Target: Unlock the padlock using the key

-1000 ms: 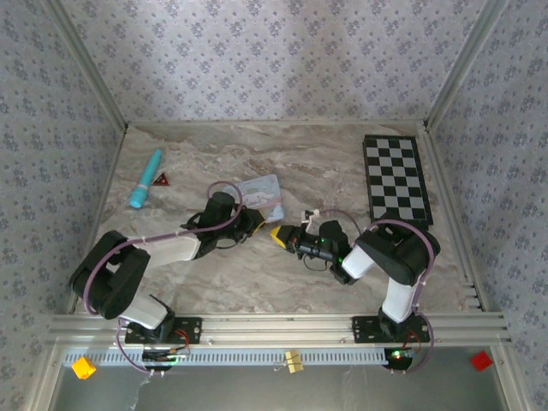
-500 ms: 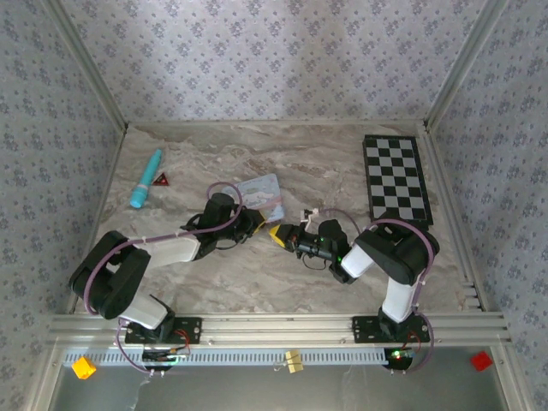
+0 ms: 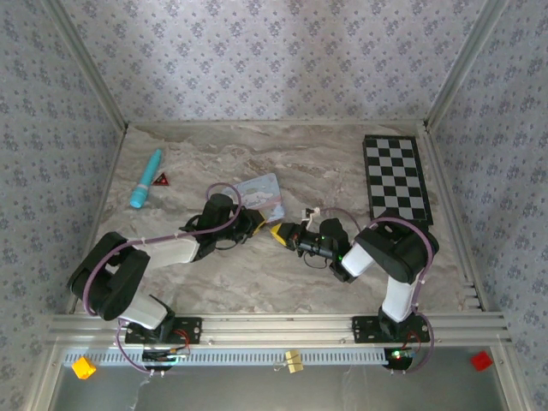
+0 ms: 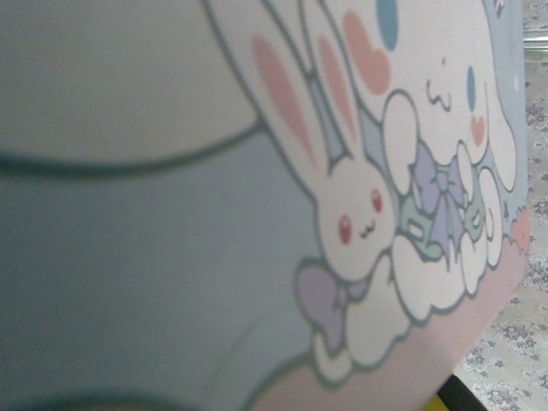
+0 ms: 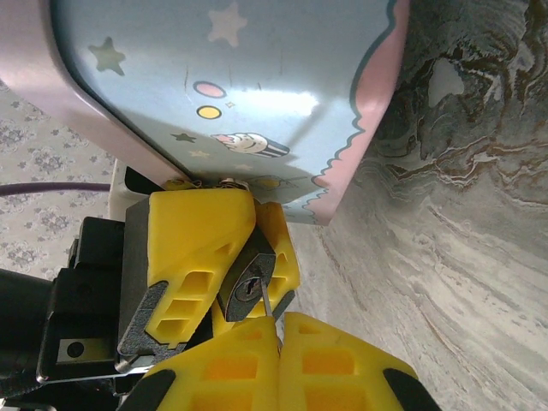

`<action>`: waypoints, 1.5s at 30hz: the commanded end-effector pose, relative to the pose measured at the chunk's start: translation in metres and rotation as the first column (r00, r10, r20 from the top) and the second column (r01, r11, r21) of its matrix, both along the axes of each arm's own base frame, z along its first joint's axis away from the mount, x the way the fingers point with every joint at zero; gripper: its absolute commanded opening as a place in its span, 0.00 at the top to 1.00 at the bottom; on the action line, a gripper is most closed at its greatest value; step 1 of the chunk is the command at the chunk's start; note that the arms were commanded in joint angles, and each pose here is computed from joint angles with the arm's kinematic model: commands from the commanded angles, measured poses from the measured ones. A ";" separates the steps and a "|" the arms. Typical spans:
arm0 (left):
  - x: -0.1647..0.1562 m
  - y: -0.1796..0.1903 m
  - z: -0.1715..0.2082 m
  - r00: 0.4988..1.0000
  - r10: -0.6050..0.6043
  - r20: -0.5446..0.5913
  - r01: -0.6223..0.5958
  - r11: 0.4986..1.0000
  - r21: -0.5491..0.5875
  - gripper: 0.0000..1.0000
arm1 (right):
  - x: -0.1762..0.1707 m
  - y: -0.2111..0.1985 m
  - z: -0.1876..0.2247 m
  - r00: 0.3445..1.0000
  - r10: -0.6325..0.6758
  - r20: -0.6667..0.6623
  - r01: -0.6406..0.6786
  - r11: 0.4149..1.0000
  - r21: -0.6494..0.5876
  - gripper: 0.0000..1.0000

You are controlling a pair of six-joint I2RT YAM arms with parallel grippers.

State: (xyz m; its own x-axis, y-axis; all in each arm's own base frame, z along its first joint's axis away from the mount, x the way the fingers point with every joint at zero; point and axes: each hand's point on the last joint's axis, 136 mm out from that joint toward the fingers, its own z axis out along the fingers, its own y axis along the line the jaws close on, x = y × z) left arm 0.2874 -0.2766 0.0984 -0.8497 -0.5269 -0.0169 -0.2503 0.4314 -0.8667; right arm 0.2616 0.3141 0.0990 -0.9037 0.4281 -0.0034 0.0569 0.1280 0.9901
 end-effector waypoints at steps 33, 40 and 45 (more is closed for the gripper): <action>0.005 -0.007 0.024 0.997 -0.016 0.070 0.021 0.997 -0.077 1.00 | 0.009 0.003 0.024 0.999 0.009 0.037 -0.011 0.998 0.061 1.00; 0.006 -0.007 0.023 0.997 -0.011 0.072 0.017 0.997 -0.081 1.00 | 0.007 0.005 0.027 0.999 0.019 0.040 -0.022 0.998 0.067 1.00; 0.008 -0.007 0.023 0.997 -0.004 0.075 0.010 0.996 -0.083 1.00 | 0.004 0.006 0.026 0.999 0.026 0.040 -0.029 0.997 0.066 1.00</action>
State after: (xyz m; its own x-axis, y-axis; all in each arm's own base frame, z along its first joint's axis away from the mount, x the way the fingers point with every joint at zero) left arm 0.2912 -0.2762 0.1039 -0.8439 -0.5359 -0.0242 -0.2334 0.4074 -0.8829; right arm 0.2666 0.3133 0.1037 -0.9048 0.4257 0.0127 0.0653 0.1091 0.9919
